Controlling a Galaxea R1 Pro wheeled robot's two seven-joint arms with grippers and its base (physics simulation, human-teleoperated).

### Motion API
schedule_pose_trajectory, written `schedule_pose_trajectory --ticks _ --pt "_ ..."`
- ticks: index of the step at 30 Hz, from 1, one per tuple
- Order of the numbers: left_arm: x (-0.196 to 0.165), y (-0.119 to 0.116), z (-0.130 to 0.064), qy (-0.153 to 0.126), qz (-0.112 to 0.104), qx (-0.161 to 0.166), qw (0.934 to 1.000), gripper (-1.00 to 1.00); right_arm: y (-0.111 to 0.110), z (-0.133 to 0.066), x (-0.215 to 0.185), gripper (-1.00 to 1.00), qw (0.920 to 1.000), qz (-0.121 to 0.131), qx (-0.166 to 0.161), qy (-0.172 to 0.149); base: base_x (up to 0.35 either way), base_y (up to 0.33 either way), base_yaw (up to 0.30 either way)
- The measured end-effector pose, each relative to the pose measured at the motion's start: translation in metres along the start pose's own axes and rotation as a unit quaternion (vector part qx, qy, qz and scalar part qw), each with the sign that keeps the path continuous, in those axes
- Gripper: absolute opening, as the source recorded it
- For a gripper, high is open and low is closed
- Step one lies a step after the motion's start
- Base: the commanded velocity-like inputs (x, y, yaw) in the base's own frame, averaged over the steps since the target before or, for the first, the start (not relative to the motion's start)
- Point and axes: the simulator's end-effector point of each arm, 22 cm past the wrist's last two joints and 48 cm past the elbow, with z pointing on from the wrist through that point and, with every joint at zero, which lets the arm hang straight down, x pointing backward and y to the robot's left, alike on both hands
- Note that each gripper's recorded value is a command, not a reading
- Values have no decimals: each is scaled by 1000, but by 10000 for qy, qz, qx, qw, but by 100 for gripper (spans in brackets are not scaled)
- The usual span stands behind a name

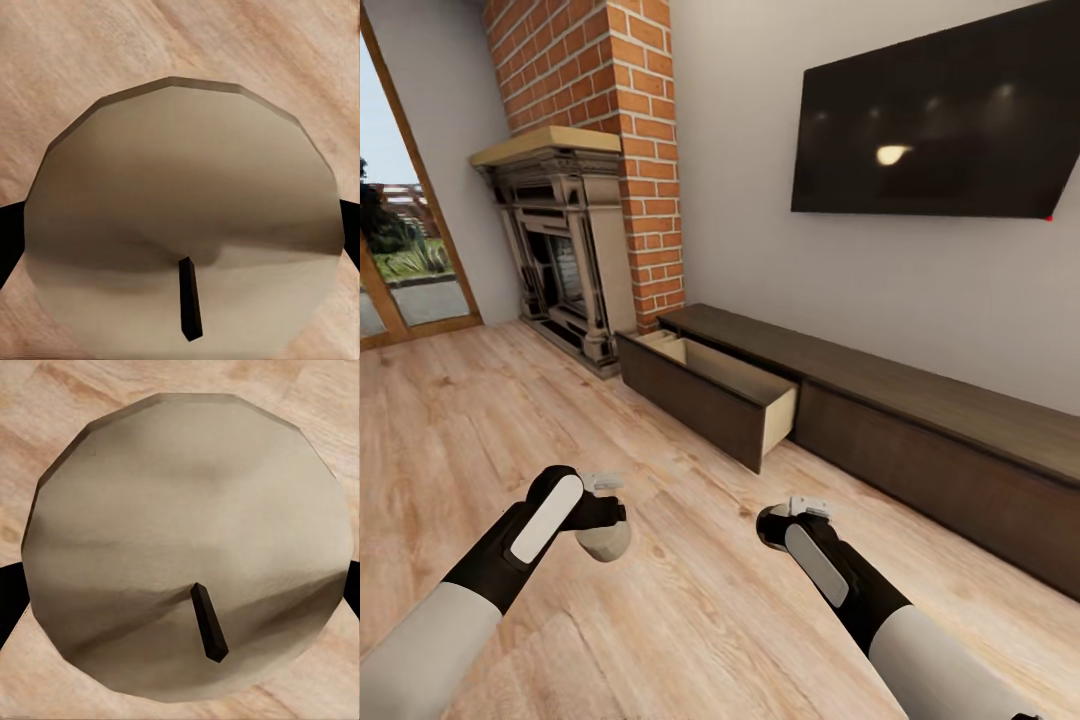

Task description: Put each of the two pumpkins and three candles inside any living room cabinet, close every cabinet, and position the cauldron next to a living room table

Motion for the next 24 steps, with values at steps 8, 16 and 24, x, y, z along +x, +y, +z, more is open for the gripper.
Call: schedule_pose_trajectory --ticks 8,16,24 --pt "0 0 0 -1 -2 3 10000 -100 0 0 0 -100 10000 -5 -2 1 0 0 289" --pt "0 0 0 -3 -1 7 10000 -100 1 0 0 -100 10000 -4 -5 0 0 0 289" --pt "0 0 0 -1 -5 17 10000 -100 1 0 0 -100 10000 -6 -7 3 0 0 290"
